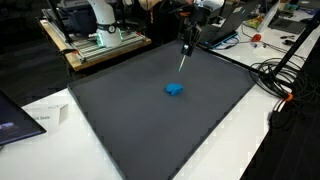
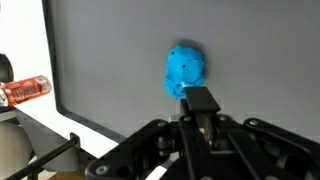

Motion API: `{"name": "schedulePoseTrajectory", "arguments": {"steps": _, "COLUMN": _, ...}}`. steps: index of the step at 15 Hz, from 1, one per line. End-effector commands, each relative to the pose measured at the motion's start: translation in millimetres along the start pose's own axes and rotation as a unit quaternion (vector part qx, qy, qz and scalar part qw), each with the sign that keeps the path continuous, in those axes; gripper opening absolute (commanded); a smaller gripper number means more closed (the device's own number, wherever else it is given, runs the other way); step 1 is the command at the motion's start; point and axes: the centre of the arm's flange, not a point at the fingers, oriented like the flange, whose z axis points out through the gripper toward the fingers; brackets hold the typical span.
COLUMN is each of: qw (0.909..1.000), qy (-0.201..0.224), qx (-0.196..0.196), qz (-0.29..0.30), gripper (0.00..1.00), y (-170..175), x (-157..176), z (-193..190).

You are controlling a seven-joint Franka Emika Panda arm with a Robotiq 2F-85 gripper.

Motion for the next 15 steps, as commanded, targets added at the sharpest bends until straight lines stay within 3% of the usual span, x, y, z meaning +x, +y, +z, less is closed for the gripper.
{"name": "schedulePoseTrajectory", "arguments": {"steps": 1, "qw": 0.9986, "qy": 0.01, "qx": -0.053, "qz": -0.003, "gripper": 0.03, "y": -30, "x": 7, "z": 3}}
{"name": "schedulePoseTrajectory", "arguments": {"steps": 15, "qw": 0.9854, "qy": 0.03, "qx": -0.162, "qz": -0.043, "gripper": 0.03, "y": -109, "x": 7, "z": 39}}
